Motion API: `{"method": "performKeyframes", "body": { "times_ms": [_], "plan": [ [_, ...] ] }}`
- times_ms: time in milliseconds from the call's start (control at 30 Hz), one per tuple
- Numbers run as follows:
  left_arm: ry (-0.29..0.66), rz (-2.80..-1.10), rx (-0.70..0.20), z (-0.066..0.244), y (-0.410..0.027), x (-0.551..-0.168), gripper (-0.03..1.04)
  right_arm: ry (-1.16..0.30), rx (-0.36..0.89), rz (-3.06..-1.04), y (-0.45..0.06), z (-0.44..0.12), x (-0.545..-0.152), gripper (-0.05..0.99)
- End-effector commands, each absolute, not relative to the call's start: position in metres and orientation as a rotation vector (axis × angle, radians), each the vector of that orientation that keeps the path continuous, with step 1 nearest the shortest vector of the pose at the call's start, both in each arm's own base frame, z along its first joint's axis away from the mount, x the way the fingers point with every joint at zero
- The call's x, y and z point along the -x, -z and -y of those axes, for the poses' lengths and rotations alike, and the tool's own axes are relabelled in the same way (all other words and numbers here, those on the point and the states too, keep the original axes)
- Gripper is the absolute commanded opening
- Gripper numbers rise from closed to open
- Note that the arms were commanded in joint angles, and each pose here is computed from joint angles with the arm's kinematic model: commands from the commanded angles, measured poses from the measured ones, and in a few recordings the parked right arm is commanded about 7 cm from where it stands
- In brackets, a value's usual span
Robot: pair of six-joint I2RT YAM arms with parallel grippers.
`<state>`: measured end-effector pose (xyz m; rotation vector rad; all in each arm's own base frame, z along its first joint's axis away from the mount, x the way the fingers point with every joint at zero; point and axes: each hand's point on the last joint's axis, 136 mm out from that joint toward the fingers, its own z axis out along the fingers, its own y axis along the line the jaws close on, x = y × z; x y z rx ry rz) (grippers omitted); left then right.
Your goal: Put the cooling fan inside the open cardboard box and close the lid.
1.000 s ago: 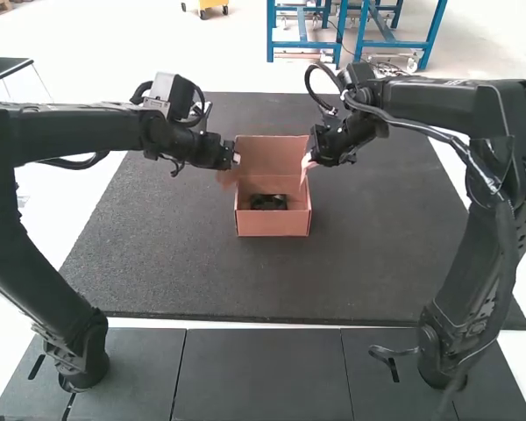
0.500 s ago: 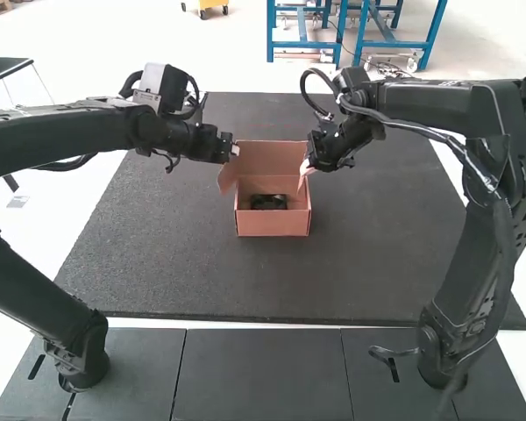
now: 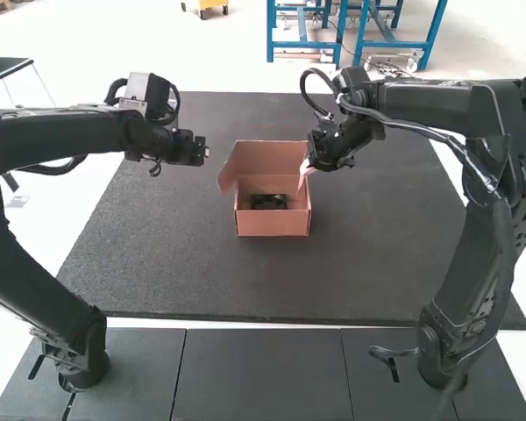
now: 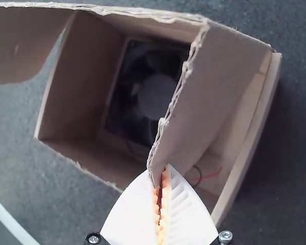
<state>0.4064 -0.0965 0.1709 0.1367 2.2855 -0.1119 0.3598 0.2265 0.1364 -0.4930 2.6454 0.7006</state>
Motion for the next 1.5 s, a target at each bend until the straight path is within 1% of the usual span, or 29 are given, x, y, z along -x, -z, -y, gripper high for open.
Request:
{"method": "performKeyframes", "body": {
  "times_ms": [0, 167, 333, 600, 700, 867, 1100, 1233, 1467],
  "plan": [
    [0.096, -2.271, -0.180, 0.105, -0.173, -0.410, 0.94, -0.692, 0.501, -2.585, -0.153, -0.234, -0.374, -0.02],
    [0.123, -2.265, -0.233, 0.124, -0.171, -0.409, 0.94, -0.678, 0.495, -2.563, -0.158, -0.234, -0.380, -0.02],
    [0.145, -2.266, -0.264, 0.136, -0.168, -0.408, 0.94, -0.676, 0.499, -2.566, -0.156, -0.233, -0.379, -0.02],
    [0.159, -2.261, -0.268, 0.140, -0.168, -0.412, 0.95, -0.676, 0.499, -2.566, -0.156, -0.233, -0.379, -0.02],
    [0.178, -2.253, -0.272, 0.144, -0.170, -0.413, 0.95, -0.677, 0.497, -2.562, -0.157, -0.234, -0.379, -0.02],
    [0.240, -2.236, -0.277, 0.155, -0.177, -0.413, 0.95, -0.677, 0.497, -2.561, -0.157, -0.234, -0.380, -0.02],
    [0.325, -2.214, -0.313, 0.174, -0.184, -0.410, 0.95, -0.677, 0.497, -2.562, -0.156, -0.234, -0.379, -0.02],
    [0.339, -2.212, -0.332, 0.181, -0.184, -0.407, 0.95, -0.679, 0.498, -2.562, -0.156, -0.234, -0.379, -0.02],
    [0.333, -2.232, -0.334, 0.179, -0.179, -0.404, 0.95, -0.655, 0.501, -2.587, -0.146, -0.230, -0.376, -0.02]
  ]
}}
